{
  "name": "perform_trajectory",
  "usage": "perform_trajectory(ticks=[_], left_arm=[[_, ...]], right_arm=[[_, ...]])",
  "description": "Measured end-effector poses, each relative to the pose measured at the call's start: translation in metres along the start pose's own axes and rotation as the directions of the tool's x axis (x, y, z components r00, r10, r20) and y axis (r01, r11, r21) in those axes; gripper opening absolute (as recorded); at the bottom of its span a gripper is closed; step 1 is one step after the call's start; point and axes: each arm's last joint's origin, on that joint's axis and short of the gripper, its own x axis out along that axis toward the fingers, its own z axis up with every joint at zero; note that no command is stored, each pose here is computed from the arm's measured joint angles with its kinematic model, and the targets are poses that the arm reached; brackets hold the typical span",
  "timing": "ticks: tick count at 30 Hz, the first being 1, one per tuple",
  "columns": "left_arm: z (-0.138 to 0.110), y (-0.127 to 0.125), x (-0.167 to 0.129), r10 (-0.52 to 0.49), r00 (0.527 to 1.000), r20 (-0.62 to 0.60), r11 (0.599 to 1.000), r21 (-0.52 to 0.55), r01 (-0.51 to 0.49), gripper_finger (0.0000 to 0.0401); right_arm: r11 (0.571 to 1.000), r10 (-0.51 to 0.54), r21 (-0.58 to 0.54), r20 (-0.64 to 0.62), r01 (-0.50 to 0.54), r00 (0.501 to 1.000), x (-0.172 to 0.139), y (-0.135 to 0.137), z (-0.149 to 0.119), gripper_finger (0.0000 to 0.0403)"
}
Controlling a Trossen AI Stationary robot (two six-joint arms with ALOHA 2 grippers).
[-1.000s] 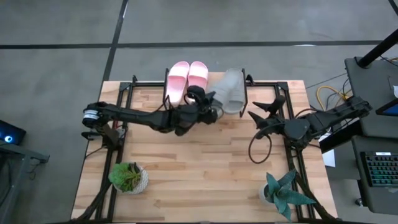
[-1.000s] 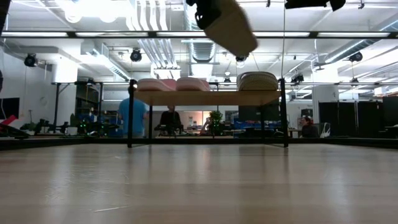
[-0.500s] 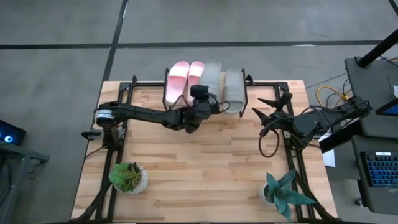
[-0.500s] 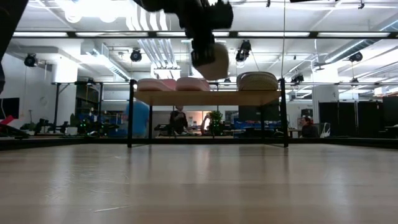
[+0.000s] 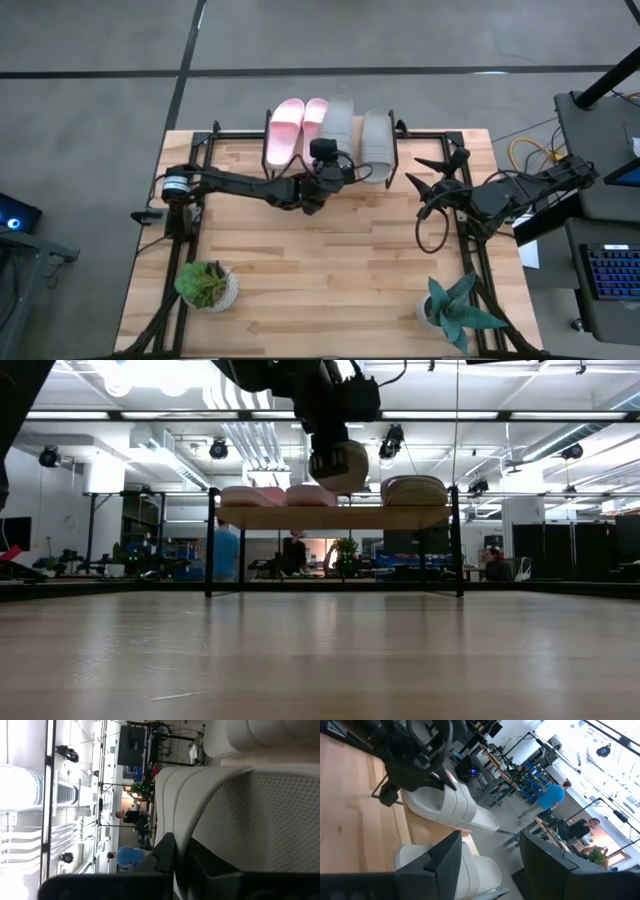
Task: Pick and place slides into the shelf
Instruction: Put the gray slides on the shelf
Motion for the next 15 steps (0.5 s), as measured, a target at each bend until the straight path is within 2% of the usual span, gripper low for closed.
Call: perform_trajectory(ticks=[8,15], left_arm=[[0.006,-0.001,-0.013,-0.007,0.999,0.044,1.0,-0.013,0.007,0.0],[0.008,-0.015,-0.013,-0.001,1.0,0.01,1.0,0.016,0.001,0.0]], right_arm=[[1.0,0.0,-0.001,0.0,0.0,1.0,0.0,0.0,0.0,0.0189],[1.0,0.0,0.006,0.0,0.0,1.0,0.0,0.0,0.0,0.0189]])
